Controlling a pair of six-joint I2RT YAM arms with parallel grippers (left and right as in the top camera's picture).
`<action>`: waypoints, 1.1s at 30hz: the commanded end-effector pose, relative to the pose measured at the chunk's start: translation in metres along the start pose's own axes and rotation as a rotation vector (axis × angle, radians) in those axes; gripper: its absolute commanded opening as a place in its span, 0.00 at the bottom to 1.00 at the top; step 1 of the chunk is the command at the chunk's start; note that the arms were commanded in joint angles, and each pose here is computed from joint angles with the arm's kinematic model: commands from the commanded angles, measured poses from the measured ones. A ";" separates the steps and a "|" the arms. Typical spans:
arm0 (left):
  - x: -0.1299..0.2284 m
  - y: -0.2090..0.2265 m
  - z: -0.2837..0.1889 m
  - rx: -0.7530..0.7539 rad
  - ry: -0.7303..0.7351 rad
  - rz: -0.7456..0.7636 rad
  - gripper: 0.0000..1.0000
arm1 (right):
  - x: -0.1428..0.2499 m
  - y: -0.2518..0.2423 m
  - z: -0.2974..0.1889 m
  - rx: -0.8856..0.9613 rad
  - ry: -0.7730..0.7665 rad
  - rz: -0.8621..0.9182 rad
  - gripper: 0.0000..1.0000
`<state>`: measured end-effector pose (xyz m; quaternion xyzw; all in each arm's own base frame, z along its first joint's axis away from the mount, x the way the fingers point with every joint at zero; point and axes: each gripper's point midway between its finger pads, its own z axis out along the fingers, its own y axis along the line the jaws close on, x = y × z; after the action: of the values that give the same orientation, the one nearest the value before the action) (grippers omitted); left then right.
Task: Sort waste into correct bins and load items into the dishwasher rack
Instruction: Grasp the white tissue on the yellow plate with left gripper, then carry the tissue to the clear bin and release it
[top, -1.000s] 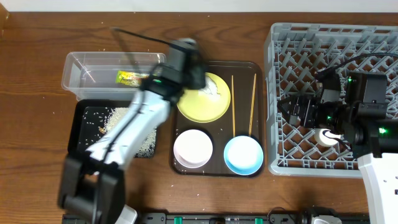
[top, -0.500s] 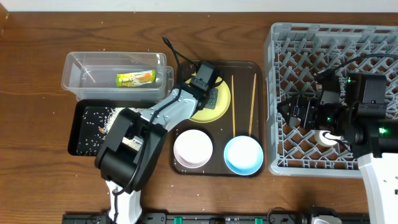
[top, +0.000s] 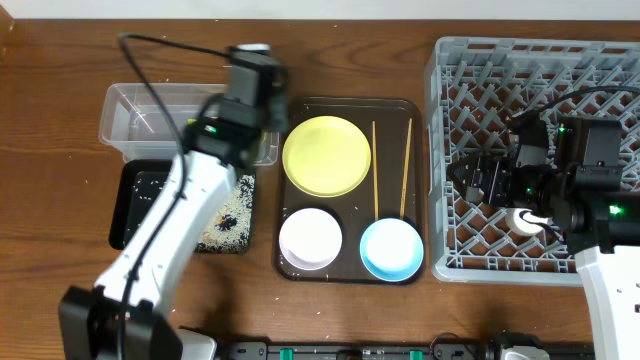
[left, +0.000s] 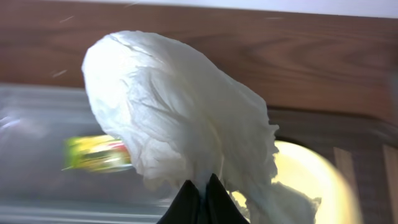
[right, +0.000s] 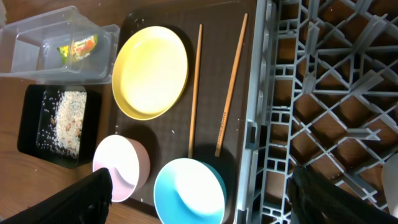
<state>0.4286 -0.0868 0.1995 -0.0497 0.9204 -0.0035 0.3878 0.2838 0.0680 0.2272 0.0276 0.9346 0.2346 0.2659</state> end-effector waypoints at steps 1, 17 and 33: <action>0.022 0.050 0.040 -0.120 0.088 -0.082 0.50 | -0.003 0.005 -0.001 -0.006 -0.010 -0.031 0.89; 0.072 -0.078 -0.084 0.384 0.231 0.236 0.64 | -0.004 0.005 -0.002 -0.008 -0.016 -0.034 0.88; 0.135 -0.083 -0.130 0.217 0.359 0.276 0.45 | -0.001 0.011 -0.002 -0.042 0.000 -0.037 0.89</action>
<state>0.2423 -0.2042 0.1839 0.1808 0.9625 -0.0844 0.1840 0.2840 0.0713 0.2292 0.0223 0.9320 0.2439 0.2673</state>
